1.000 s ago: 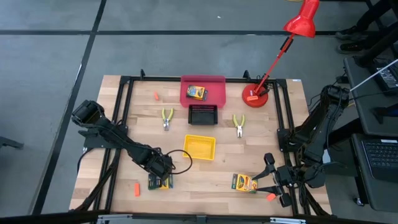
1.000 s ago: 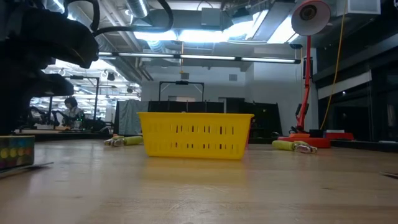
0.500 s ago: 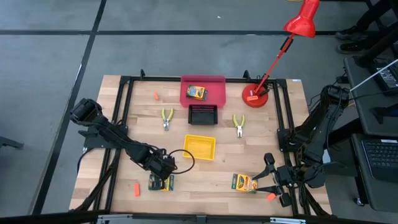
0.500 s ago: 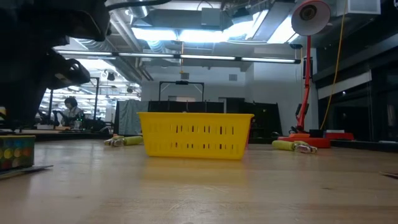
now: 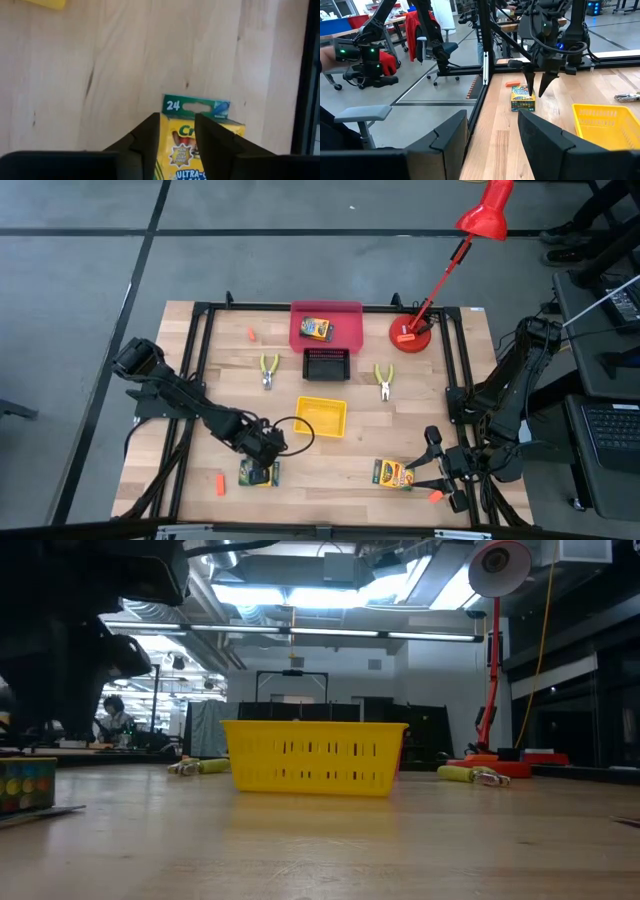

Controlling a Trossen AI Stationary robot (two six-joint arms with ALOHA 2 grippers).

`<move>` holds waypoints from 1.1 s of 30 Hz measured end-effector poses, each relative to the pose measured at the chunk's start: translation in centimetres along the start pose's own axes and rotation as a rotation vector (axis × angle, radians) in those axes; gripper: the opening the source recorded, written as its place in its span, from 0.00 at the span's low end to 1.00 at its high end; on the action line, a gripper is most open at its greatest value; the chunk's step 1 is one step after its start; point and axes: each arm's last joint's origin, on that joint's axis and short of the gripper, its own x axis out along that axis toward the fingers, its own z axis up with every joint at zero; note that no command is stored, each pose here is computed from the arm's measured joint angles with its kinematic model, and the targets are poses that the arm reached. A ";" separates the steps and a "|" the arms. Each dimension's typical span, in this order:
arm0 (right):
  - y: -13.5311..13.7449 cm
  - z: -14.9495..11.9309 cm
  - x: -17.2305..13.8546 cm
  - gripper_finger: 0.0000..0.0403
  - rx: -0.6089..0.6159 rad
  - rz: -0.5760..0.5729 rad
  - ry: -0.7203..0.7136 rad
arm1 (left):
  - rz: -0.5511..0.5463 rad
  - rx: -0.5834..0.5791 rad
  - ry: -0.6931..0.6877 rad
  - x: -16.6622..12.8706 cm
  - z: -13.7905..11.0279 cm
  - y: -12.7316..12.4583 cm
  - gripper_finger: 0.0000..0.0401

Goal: Pick & Place School Supplies
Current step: Put the yellow crayon box into the red bin

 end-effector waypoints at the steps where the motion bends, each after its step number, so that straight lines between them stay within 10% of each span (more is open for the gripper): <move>1: 0.0 0.0 0.0 0.45 0.000 0.000 0.000 | 0.008 -0.004 0.011 0.0 -0.2 0.0 0.31; 16: 0.0 0.0 0.0 0.45 0.000 0.000 0.001 | 0.112 -0.053 0.172 1.6 -2.3 0.1 0.01; 33: 0.0 0.0 0.0 0.45 0.003 0.002 0.001 | 0.325 0.006 0.077 2.0 -2.0 1.6 0.01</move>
